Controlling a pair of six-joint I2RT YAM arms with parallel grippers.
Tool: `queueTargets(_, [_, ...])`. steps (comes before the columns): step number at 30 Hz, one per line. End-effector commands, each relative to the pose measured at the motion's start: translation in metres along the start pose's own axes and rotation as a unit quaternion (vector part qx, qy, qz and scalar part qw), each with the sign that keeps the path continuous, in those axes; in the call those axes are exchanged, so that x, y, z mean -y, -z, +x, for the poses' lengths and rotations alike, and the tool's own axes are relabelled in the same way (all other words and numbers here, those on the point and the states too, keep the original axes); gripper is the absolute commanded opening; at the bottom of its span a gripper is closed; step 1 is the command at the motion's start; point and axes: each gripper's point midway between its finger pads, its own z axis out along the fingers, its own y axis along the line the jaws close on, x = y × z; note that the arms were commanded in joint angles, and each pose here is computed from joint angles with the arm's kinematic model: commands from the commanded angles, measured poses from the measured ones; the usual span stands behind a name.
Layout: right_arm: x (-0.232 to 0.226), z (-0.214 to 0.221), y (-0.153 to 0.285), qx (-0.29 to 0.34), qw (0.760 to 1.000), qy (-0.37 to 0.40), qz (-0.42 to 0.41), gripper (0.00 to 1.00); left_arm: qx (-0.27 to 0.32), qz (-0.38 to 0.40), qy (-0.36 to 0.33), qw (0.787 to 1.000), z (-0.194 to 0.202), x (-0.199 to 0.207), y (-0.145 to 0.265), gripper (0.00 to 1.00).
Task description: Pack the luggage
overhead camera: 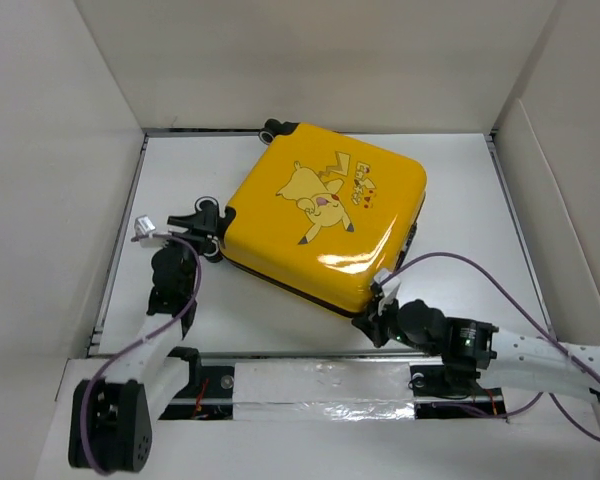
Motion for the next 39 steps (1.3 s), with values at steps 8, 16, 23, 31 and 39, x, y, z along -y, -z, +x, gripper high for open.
queueTargets(8, [0.055,-0.197,0.02,0.247,0.968,0.007,0.052,0.0,-0.249,0.121,-0.041,0.96,0.101,0.011,0.091,0.0])
queueTargets(16, [0.116,-0.219,0.048,0.265,0.957,0.02,0.12,0.0,-0.294,0.157,-0.067,0.94,0.144,0.051,0.09,0.0])
queueTargets(23, [0.105,-0.176,0.029,0.226,0.973,-0.003,0.038,0.0,-0.308,0.192,-0.053,0.93,0.186,0.099,0.092,0.0])
queueTargets(31, [-0.023,-0.114,-0.053,0.145,0.983,-0.031,-0.107,0.0,-0.378,0.242,-0.038,0.893,0.227,0.14,0.095,0.0])
queueTargets(39, [-0.078,-0.144,-0.094,0.187,0.962,0.004,-0.198,0.0,-0.428,0.255,-0.01,0.867,0.217,0.155,0.126,0.0])
